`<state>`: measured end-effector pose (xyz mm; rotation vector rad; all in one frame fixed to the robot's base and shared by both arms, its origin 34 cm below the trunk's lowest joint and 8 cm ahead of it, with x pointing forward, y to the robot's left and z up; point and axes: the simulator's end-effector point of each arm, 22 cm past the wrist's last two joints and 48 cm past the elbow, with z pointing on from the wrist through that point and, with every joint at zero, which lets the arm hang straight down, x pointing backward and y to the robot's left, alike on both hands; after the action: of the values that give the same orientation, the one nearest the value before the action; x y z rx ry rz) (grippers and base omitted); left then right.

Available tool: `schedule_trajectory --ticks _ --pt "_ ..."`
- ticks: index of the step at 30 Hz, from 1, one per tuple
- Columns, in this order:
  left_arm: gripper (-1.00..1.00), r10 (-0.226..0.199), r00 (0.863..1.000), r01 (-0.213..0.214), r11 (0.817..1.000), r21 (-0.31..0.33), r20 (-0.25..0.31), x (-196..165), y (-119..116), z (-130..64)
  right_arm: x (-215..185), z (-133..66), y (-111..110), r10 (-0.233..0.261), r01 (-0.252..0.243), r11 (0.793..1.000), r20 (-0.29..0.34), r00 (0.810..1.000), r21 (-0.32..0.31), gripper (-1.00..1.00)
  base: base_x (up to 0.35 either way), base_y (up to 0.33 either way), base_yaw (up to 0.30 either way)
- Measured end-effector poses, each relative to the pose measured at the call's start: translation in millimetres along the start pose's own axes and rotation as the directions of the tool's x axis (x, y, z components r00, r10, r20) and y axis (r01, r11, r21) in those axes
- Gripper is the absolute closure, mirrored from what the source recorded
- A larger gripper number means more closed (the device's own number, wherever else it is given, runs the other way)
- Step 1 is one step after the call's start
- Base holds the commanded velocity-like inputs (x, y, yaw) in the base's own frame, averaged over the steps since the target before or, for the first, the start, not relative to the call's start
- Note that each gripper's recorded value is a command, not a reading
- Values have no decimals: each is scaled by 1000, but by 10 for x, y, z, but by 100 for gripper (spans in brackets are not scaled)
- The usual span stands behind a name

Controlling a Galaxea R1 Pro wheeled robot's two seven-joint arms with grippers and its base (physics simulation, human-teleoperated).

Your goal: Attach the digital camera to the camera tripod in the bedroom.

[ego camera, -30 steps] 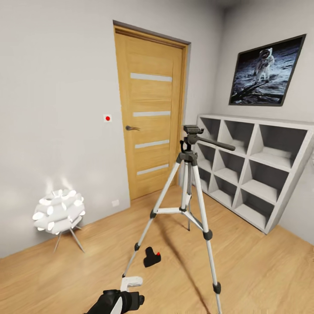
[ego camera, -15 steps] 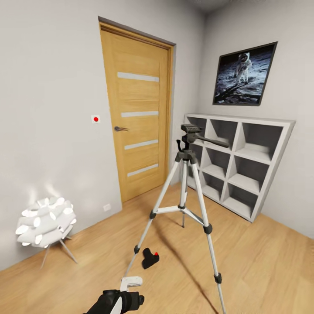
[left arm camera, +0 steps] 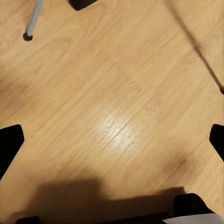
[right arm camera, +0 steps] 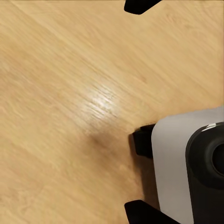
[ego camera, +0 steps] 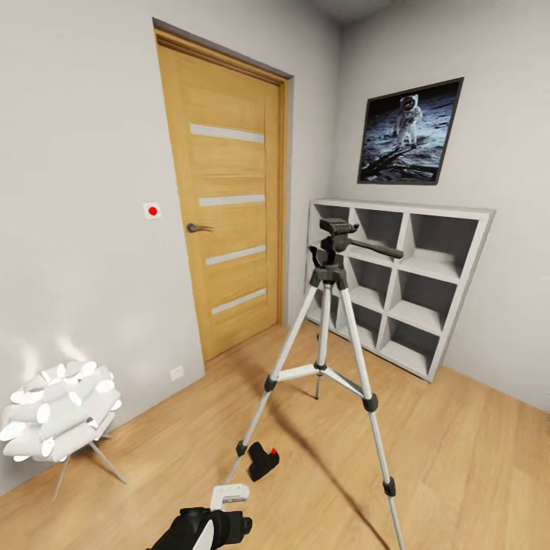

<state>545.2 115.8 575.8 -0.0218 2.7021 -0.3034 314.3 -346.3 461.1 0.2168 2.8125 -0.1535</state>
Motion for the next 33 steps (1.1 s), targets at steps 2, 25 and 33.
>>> schedule_trajectory --ticks 2,25,33 --pt "-100 0 1000 0 1000 -1 0 0 2 0 1 0 3 0 0 1000 0 1000 0 -100 26 40 -23" --pt "-100 -1 1000 1 1000 -2 0 -1 15 0 14 -1 44 -2 2 1000 -4 1000 -18 -100 4 231 -104" --pt "-100 0 1000 0 1000 -1 0 -1 11 0 11 -1 46 -2 2 1000 -2 1000 -19 -100 53 320 -254"
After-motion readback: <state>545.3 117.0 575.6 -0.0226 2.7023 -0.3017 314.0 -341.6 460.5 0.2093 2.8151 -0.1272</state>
